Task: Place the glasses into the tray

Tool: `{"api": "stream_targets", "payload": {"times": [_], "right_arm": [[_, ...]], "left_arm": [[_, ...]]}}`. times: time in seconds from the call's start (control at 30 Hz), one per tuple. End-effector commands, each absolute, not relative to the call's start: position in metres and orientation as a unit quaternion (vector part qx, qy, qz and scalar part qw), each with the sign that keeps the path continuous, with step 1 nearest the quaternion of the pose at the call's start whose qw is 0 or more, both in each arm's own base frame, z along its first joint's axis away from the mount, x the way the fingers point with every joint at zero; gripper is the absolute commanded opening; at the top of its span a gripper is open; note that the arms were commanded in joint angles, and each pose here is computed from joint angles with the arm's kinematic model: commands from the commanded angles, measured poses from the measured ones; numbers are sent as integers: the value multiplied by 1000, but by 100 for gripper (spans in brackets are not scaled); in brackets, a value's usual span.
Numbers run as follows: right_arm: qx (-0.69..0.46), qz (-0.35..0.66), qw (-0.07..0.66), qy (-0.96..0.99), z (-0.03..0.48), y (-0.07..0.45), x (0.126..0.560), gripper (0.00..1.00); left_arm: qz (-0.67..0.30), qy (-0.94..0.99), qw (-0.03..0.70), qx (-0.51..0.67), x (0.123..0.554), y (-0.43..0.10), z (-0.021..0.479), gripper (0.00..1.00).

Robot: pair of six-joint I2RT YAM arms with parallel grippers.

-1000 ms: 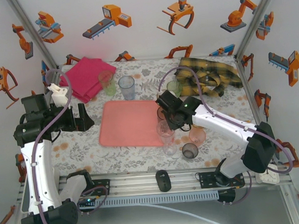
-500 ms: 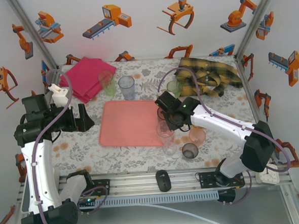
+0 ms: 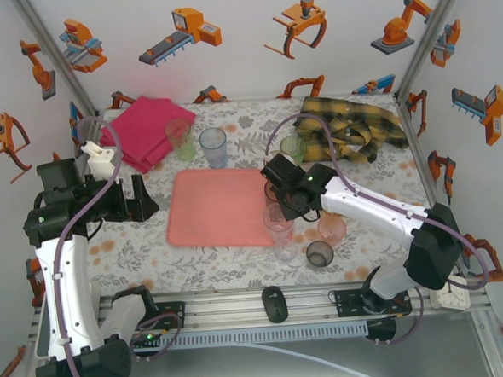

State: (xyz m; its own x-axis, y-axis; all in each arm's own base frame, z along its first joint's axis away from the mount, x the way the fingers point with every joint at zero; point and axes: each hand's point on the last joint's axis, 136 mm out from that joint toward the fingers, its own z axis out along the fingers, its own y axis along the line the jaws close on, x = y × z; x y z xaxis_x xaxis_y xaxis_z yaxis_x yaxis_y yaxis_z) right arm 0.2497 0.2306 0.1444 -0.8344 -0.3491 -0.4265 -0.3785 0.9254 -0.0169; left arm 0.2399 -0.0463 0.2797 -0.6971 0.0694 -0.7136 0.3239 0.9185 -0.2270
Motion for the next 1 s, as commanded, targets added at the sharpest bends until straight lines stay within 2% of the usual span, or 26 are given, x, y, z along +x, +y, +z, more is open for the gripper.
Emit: {"api": "stream_targets", "payload": {"times": [0.0,0.3,0.63,0.97], "right_arm": [[-186,26,225,956,150,227,250,31],[-183,40,234,954,163,233,252,40],[-179,54,246,951,190,229,247,43],[-170,88,291,937,247,226,246,44]], "left_arm": [[-174,902,377,120,236,-50,282,97],[-168,901,380,121,235,-48,286,97],[-169,900,382,123,241,-48,292,97],[-170,901,381,122,245,-48,292,97]]}}
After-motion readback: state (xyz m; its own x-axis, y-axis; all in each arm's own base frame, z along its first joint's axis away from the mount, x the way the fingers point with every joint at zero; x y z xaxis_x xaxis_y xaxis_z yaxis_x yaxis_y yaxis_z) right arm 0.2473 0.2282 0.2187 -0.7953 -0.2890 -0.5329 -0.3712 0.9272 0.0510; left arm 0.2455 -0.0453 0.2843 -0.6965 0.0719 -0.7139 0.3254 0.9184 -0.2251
